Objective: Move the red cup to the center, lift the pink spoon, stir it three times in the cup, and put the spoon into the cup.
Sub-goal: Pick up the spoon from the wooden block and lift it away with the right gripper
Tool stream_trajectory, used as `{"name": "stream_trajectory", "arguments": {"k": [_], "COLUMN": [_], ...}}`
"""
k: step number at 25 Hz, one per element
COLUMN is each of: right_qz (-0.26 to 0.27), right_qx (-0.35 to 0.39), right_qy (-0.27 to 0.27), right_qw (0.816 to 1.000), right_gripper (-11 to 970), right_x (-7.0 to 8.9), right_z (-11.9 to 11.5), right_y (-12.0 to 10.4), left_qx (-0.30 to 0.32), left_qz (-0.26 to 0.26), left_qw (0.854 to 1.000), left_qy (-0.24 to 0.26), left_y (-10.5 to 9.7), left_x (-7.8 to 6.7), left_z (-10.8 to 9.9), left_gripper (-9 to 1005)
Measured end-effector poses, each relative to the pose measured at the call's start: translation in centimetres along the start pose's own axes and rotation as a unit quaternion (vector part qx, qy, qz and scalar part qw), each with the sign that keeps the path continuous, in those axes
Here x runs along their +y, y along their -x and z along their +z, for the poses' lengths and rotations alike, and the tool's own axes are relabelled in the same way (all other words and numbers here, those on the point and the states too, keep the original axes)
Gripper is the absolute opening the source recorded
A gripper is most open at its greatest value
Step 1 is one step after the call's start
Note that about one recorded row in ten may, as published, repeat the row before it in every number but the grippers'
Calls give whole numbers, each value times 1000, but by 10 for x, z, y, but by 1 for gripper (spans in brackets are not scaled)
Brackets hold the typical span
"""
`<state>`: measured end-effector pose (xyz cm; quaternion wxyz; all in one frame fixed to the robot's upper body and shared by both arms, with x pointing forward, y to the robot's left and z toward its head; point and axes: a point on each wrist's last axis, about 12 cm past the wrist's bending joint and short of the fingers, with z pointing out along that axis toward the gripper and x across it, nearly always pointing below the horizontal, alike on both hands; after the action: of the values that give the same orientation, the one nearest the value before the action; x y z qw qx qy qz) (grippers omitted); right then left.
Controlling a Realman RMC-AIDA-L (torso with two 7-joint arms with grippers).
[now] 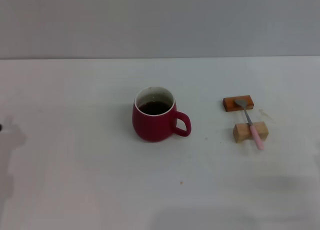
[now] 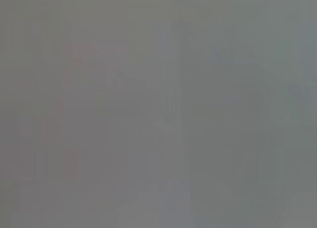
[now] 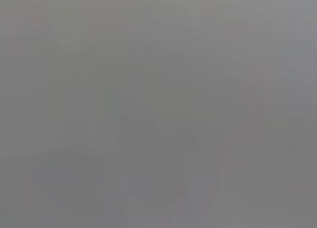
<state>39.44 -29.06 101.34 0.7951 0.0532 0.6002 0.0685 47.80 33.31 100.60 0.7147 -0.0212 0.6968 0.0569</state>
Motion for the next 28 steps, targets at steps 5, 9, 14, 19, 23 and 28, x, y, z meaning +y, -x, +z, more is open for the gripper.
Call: {"name": "stream_trajectory", "arguments": {"k": [5,9,14,19,23,28], "right_qz": [6,12,20,29,32,31], "right_qx": [28,59,100,115,137,160], "right_qy": [33,42,60,78,88,89], "right_qw": [999,997,993,990,986,983], "right_gripper": [695,695,695,695,696,696], "right_x": [10,16,24,33,38,41], "right_z": [14,19,21,20,22,28], "right_y": [-9,-18,-28,-32,-37,-43], "left_qx": [4,10,12,12,15,16], "left_qz": [2,7,-1,3,3,1], "left_qw": [1000,999,999,999,999,999], "left_qy": [17,31,41,35,32,37], "left_y": [-2,-2,-2,0,1,1], "left_x": [11,17,18,15,13,13], "left_z": [-1,3,6,14,18,19], "left_gripper": [24,33,128,268,363,531]}}
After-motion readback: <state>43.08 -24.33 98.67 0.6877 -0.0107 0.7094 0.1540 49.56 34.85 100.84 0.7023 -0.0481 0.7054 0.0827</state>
